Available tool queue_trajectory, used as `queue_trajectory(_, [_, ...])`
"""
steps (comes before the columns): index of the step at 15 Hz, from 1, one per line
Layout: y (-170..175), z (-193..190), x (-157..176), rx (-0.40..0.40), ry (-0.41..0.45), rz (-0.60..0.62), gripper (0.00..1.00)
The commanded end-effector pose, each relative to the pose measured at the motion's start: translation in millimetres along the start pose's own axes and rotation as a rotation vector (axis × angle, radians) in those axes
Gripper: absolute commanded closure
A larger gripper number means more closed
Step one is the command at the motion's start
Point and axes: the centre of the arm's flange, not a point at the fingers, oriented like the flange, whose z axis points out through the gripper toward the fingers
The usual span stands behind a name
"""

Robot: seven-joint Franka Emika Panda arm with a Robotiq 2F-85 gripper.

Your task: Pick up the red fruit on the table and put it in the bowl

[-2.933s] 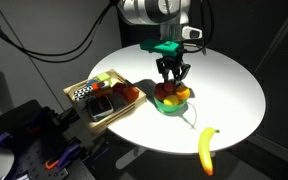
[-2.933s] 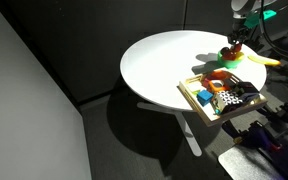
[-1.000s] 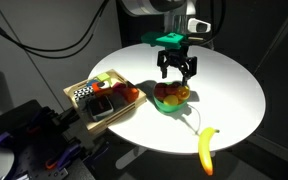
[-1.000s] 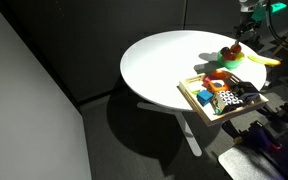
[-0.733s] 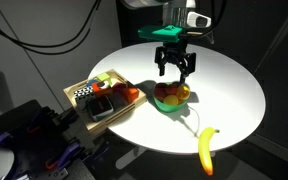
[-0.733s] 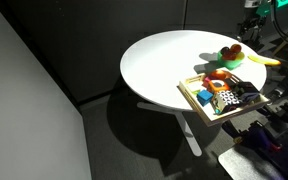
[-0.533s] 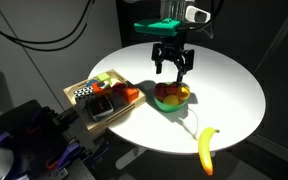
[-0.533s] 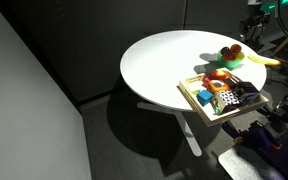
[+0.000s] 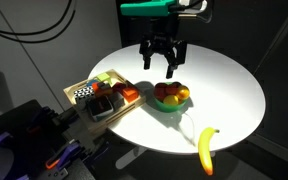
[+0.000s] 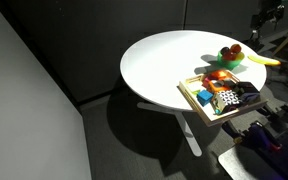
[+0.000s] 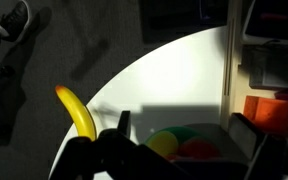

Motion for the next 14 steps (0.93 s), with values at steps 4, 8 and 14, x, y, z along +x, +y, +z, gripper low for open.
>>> queue_trajectory(4, [-2.6,-30.0,-50.2,0.017,0.019,-0.093,0.00])
queue_trajectory(8, [-8.2,-44.2,-69.6,0.028,0.075,-0.115,0.00])
queue_trajectory(14, [-16.5,-59.3,-88.6,0.065,0.195,-0.085,0.00])
